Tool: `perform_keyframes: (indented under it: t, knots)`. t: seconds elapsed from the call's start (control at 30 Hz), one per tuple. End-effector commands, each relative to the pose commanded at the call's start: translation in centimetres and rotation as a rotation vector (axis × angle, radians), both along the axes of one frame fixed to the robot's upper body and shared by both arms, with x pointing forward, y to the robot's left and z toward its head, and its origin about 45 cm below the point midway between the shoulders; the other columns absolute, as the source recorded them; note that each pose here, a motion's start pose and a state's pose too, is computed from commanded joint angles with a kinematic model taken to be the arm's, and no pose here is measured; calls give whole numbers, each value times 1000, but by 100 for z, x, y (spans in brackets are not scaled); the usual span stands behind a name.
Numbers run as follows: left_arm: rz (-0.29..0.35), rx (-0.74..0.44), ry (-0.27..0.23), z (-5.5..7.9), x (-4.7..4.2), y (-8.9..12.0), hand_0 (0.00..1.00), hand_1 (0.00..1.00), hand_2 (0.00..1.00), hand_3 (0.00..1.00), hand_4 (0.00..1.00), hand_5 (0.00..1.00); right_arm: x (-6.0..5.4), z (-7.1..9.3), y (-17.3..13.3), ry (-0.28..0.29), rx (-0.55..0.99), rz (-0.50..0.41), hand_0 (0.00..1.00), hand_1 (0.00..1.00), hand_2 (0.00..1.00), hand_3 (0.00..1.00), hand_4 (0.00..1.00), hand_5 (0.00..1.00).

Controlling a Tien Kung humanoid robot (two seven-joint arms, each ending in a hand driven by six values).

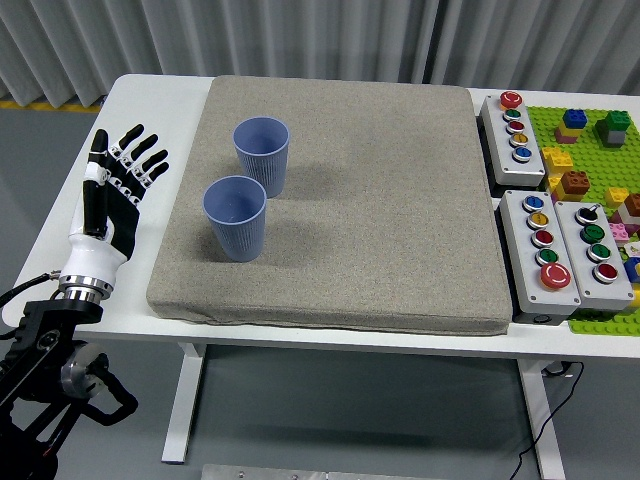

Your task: Pick cup pour cup place

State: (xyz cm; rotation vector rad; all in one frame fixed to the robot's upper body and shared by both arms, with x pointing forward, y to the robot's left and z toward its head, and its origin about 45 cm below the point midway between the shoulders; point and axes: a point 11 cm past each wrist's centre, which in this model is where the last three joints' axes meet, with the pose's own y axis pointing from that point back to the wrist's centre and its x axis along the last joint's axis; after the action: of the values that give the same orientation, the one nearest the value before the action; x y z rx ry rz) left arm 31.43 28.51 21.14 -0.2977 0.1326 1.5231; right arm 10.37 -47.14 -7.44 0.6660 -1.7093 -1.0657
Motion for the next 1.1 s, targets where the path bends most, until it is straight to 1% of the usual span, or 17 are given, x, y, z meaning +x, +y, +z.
perform_keyframes:
  t: [0.1,0.23,0.37,0.4,0.53,0.57,0.6,0.77,0.8,0.83,0.97,1.0,1.1]
  knots:
    - [3,3,3,-10,-7,12,786,780,837,845,793,998,-12,-5,4,-1,1,-2,643,600,507,577,2,2]
    - [9,1,9,-33,-16,21,787,779,837,846,792,998,-53,-25,26,-10,4,-33,643,600,507,577,2,2]
    - [-10,19,7,-17,4,-37,787,779,837,846,792,998,-58,-33,37,-15,8,-39,643,600,507,577,2,2]
    - [-14,27,5,-11,9,-52,789,783,840,855,861,998,-53,-32,39,-16,9,-38,643,600,508,577,2,2]
    - [-31,97,3,-9,10,-83,789,783,840,855,861,998,-30,-29,41,-20,12,-33,643,600,508,577,2,2]
    - [-32,124,3,-19,-2,-75,789,783,840,855,861,998,-24,-28,43,-20,13,-31,643,600,508,577,2,2]
    - [-33,137,2,-21,-6,-74,795,793,877,912,927,685,-22,-28,44,-19,13,-30,643,600,508,578,2,2]
    - [-40,296,-9,-42,-72,-42,795,793,877,912,927,685,-17,-28,45,-22,14,-32,643,600,508,578,2,2]
    - [-43,327,-6,-55,-89,-26,881,880,998,998,940,379,-17,-29,46,-23,15,-33,643,600,508,578,2,2]
    - [-45,348,-6,-61,-98,-20,881,880,998,998,940,379,-17,-29,47,-23,16,-34,643,600,508,578,2,2]
    - [-66,447,9,-107,-181,-3,881,880,998,998,940,379,-22,-29,44,-22,16,-30,643,600,508,578,2,2]
    - [-72,469,19,-132,-198,-6,922,935,998,998,942,294,-26,-31,45,-22,17,-31,643,600,508,577,2,2]
    - [-92,533,40,-203,-221,-27,922,935,998,998,942,294,-30,-32,46,-20,18,-28,643,600,508,577,2,2]
